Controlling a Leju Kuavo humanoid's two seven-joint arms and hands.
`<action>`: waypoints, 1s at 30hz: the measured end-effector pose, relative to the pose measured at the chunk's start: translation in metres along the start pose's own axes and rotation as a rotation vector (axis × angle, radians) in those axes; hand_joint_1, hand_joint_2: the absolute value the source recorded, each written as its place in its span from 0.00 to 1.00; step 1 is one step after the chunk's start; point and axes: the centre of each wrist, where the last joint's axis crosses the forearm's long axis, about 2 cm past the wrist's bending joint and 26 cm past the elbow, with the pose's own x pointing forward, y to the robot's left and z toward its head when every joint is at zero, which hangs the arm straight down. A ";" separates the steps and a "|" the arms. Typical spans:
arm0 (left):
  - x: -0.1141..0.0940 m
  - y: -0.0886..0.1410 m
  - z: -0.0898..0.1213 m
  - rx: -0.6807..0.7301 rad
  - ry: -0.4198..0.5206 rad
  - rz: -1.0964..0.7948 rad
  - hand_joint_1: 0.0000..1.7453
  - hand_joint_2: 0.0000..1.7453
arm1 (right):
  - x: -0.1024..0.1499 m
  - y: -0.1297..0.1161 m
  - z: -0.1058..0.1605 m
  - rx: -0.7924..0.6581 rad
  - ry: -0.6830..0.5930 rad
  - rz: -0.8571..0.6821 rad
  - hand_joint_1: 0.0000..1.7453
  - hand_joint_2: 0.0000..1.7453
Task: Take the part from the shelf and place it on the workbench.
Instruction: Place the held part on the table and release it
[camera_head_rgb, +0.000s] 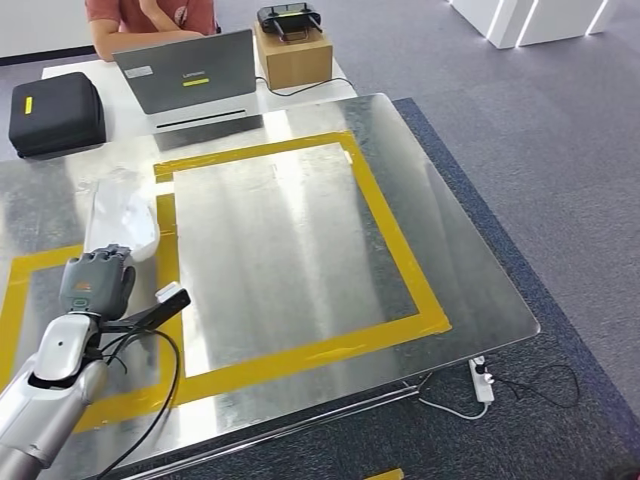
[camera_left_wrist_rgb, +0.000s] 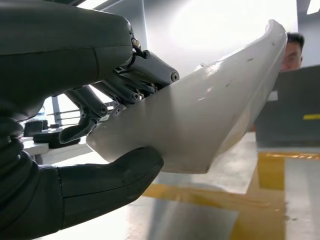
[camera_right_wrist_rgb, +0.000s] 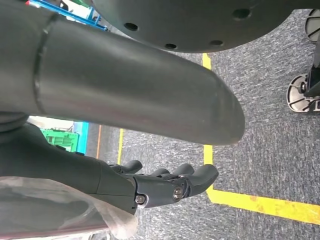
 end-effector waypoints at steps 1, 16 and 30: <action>-0.003 0.000 0.000 -0.014 0.008 -0.009 1.00 1.00 | 0.000 0.000 0.000 0.000 0.000 -0.001 0.00 0.00; -0.021 0.001 0.010 -0.049 0.035 0.003 1.00 1.00 | -0.001 -0.001 0.000 0.002 0.007 -0.023 0.00 0.00; -0.032 0.021 0.024 -0.068 -0.015 0.122 1.00 1.00 | -0.002 -0.001 -0.001 0.001 0.007 -0.031 0.00 0.00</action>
